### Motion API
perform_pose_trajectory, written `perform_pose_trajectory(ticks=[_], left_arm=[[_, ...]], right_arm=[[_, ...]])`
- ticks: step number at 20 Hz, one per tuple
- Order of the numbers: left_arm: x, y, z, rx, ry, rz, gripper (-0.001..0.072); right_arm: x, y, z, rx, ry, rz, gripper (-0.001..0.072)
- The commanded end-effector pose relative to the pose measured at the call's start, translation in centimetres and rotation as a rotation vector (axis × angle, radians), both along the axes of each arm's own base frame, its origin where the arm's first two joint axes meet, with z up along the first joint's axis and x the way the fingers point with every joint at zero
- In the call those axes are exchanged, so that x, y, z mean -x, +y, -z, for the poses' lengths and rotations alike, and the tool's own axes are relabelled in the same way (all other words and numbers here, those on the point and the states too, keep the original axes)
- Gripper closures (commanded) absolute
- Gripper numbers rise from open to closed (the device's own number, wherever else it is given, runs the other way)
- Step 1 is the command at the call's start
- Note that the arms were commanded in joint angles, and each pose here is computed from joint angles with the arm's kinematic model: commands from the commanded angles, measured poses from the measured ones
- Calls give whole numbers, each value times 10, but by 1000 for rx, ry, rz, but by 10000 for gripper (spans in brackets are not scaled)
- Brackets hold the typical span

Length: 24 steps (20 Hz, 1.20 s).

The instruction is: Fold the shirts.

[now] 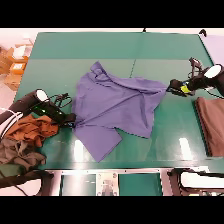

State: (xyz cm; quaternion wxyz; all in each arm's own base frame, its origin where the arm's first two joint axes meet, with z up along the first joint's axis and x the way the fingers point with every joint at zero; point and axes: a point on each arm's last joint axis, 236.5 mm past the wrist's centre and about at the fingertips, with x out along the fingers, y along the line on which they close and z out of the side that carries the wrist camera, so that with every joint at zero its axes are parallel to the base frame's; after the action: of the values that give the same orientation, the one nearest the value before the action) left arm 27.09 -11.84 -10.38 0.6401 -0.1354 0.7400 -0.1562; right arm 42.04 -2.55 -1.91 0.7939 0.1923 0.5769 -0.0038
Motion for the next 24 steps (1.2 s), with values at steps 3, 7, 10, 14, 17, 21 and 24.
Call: perform_pose_trajectory(ticks=[3, 7, 10, 14, 17, 21, 24], left_arm=[[-1, -5, -3, 23, 1, -15, 685], [-2, -9, -4, 38, -1, -16, 685], [-3, -10, -5, 43, -6, -17, 685], [-4, -10, -6, 44, -10, -16, 685], [-14, -12, -17, 55, -41, 5, 685], [-67, -18, -110, 83, -295, 27, 686], [-112, -17, -258, 102, -711, -22, 686]], right_arm=[[115, 40, 14, -154, 190, -3, 285], [172, 93, 56, -358, 219, 62, 132], [176, 122, 74, -471, 182, 88, 135], [168, 146, 88, -456, 183, 39, 255], [166, 159, 78, -473, 174, -59, 695], [105, 141, -11, -485, -33, -127, 696], [51, 104, -149, -434, -327, -146, 696]])
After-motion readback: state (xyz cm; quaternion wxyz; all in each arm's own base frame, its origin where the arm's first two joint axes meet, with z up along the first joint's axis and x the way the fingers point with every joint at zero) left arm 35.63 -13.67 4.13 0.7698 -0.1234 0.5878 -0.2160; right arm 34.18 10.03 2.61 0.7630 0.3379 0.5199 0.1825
